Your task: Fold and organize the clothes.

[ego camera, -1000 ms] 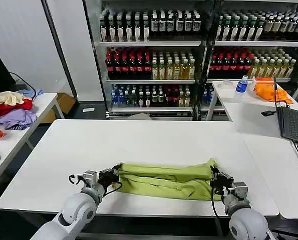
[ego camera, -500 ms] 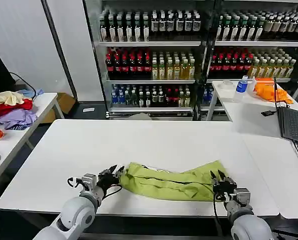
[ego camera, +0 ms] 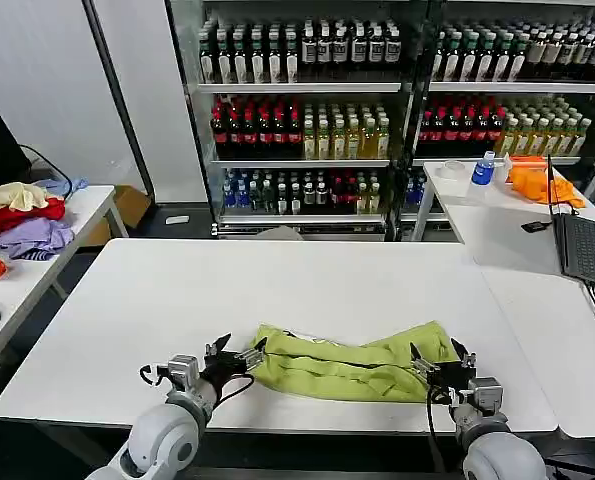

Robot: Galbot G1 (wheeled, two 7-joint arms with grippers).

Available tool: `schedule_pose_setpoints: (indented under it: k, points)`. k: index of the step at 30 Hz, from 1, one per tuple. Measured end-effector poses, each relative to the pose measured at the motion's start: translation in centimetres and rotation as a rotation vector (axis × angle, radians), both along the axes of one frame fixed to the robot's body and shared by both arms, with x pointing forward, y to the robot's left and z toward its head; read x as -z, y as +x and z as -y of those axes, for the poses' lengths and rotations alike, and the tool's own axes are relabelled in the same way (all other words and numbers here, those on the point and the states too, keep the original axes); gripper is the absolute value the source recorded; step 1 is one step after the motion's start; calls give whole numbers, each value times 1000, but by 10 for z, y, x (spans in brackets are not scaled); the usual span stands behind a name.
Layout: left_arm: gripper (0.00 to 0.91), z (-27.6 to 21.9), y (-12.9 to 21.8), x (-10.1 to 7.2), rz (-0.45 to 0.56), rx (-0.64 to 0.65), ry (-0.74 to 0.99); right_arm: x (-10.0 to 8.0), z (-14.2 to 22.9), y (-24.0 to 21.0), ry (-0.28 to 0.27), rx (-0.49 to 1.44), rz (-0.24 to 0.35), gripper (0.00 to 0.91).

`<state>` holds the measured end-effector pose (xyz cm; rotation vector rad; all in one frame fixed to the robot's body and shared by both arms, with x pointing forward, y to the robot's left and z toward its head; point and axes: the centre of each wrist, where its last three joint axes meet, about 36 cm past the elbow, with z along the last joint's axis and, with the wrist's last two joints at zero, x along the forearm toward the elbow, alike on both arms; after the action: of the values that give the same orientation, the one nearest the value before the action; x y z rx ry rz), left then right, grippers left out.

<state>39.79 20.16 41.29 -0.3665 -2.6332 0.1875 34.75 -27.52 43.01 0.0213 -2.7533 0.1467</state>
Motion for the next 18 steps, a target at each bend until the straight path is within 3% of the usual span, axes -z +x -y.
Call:
schedule_pose_setpoints:
  k: [13,14,15,16,18]
  points:
    - [897,20,12,31,-36,-26,-1,0,2,-5,-3,1,1,907]
    - [796,21,12,34,-36,-28,5,0,2,-5,-2,1,2,907]
    - [383,21,12,36,-35,-29,11,0,2,-5,-2,1,2,907]
    - [161,21,12,37,-36,-30,15,1,2,-5,-2,1,1,907]
    - [60,21,11,40,-36,-34,20,1,2,-5,-1,3,-1,907]
